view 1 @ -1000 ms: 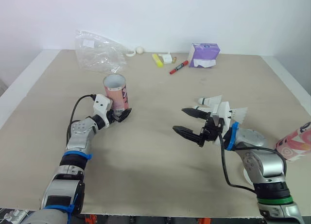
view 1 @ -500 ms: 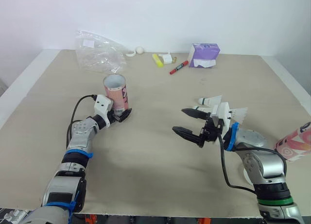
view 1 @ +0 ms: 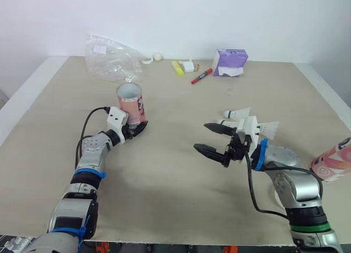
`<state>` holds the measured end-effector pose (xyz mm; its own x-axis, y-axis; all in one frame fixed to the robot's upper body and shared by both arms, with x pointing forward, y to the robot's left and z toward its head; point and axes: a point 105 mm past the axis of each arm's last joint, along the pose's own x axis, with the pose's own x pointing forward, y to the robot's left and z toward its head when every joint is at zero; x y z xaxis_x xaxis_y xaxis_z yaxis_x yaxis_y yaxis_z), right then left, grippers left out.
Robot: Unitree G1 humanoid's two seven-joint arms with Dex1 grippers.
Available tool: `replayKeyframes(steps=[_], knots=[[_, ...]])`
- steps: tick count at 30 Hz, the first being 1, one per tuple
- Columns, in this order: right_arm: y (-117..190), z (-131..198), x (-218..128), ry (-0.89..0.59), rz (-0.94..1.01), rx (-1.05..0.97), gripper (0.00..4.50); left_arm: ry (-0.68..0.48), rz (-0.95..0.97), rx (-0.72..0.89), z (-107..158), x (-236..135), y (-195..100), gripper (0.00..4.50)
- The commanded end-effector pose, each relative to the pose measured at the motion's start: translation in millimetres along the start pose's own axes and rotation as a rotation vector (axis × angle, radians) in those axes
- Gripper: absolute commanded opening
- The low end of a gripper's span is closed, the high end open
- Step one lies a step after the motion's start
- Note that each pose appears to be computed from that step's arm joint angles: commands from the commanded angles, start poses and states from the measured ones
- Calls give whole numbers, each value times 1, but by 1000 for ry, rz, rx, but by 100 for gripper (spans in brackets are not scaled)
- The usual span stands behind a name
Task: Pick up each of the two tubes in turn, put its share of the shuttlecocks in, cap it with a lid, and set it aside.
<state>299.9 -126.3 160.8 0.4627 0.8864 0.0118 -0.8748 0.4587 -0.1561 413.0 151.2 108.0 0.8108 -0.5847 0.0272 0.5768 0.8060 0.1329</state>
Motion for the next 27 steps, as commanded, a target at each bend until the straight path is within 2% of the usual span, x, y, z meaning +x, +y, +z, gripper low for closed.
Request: replayKeyframes(steps=[1,4,7,10,12,19,27], knots=[[5,12,2,-34,17,-40,450,-28,7,70,15,1,7,329],[7,15,1,-44,21,-41,450,-37,-33,129,24,1,6,329],[12,21,-3,-55,23,-54,450,-30,-166,242,33,0,-6,329],[20,24,-9,-56,31,-65,450,8,-404,387,39,-5,-36,329],[26,25,-12,-49,38,-74,450,32,-525,423,45,-8,-52,329],[39,28,-24,-35,40,-74,450,226,-858,507,53,-19,-98,329],[44,25,-34,-21,6,-64,450,356,-1006,506,59,-22,-130,329]])
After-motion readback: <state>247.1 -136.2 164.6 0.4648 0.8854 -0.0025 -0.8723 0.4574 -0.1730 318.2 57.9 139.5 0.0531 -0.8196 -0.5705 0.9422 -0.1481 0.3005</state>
